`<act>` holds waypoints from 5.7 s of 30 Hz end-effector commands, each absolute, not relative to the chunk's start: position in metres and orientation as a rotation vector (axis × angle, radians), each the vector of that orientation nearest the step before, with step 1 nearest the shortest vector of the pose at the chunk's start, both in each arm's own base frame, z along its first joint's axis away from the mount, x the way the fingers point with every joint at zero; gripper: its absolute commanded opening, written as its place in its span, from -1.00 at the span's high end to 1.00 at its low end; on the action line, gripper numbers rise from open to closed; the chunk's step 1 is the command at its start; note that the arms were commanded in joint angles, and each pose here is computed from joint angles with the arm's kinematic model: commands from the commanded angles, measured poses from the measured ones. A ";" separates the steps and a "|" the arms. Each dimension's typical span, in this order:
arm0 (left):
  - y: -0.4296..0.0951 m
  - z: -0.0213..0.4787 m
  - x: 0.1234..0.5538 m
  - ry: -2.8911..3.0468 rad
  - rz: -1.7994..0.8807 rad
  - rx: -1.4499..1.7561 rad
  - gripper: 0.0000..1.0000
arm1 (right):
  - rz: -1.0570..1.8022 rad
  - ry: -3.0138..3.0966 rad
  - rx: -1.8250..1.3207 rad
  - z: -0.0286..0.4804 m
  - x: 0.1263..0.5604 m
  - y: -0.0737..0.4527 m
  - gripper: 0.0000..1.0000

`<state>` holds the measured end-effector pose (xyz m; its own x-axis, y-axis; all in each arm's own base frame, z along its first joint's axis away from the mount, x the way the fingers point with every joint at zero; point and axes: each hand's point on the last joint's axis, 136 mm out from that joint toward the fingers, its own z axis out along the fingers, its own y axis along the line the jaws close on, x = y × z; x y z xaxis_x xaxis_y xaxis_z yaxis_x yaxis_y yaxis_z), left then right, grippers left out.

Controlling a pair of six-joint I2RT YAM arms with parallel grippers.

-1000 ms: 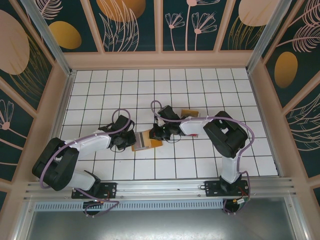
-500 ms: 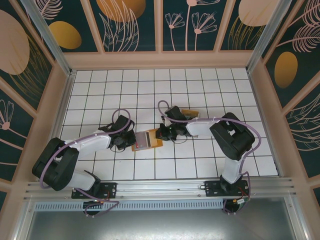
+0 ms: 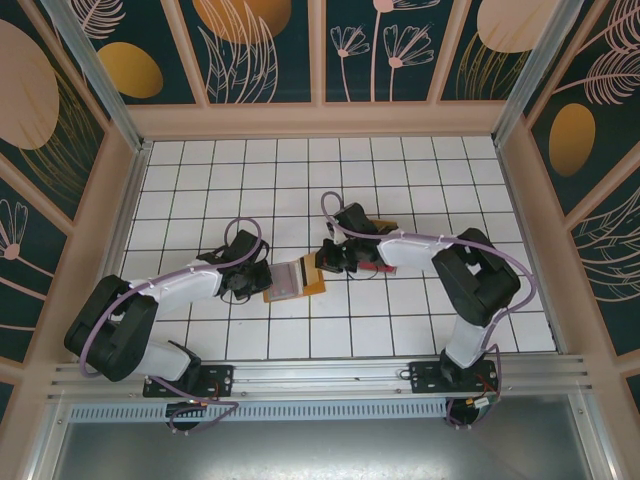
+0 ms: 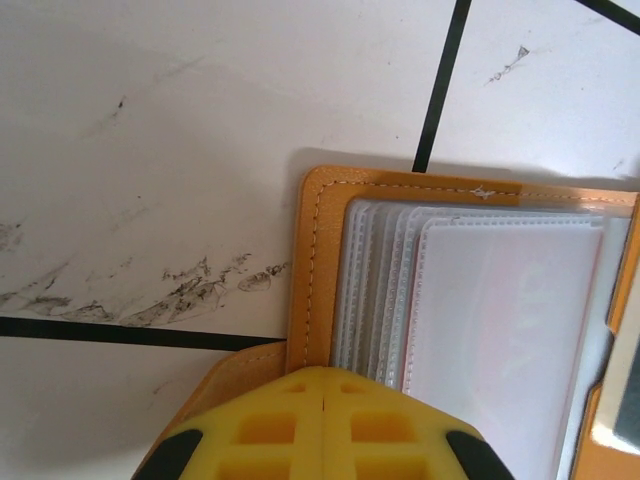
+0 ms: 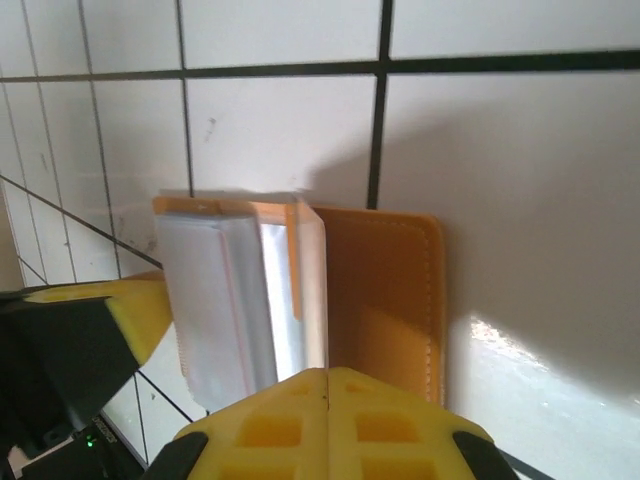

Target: Take the credit cards out of the card holder

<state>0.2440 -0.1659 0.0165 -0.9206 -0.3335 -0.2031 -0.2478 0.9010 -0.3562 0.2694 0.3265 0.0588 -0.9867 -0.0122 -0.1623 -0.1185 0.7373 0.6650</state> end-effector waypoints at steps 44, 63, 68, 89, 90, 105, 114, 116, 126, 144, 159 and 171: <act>-0.146 0.213 0.308 2.214 -0.441 -0.237 -0.97 | -0.411 1.964 -1.488 0.157 0.328 0.179 1.00; -0.141 0.209 0.302 2.215 -0.424 -0.237 -0.97 | -0.453 2.000 -1.558 0.110 0.335 0.167 1.00; -0.141 0.209 0.301 2.216 -0.425 -0.235 -0.97 | -0.460 2.008 -1.546 0.105 0.338 0.166 1.00; -0.145 0.203 0.297 2.242 -0.454 -0.225 -0.97 | -0.362 2.104 -1.024 0.163 0.382 0.177 0.49; -0.146 0.201 0.297 2.251 -0.456 -0.225 -0.97 | -0.324 2.114 -0.969 0.168 0.381 0.182 0.49; -0.166 0.138 0.280 2.489 -0.546 -0.297 -0.83 | 0.417 2.332 -0.463 0.168 0.317 0.280 0.29; -0.169 0.097 0.257 2.610 -0.596 -0.364 -0.58 | 0.621 2.463 -0.388 0.121 0.270 0.317 0.13; -0.171 0.092 0.254 2.625 -0.617 -0.372 -0.52 | 0.633 2.480 -0.395 0.112 0.263 0.325 0.12; -0.179 0.064 0.236 2.711 -0.690 -0.375 -0.04 | 0.662 2.627 -0.405 0.060 0.234 0.342 0.27; -0.184 0.067 0.243 2.725 -0.632 -0.296 0.07 | 0.651 2.693 -0.314 0.039 0.228 0.336 1.00; -0.175 0.044 0.238 2.792 -0.497 -0.285 0.06 | 0.656 2.697 -0.306 0.036 0.229 0.340 1.00; -0.174 0.030 0.233 2.833 -0.479 -0.301 0.01 | 0.651 2.707 -0.310 0.032 0.228 0.340 1.00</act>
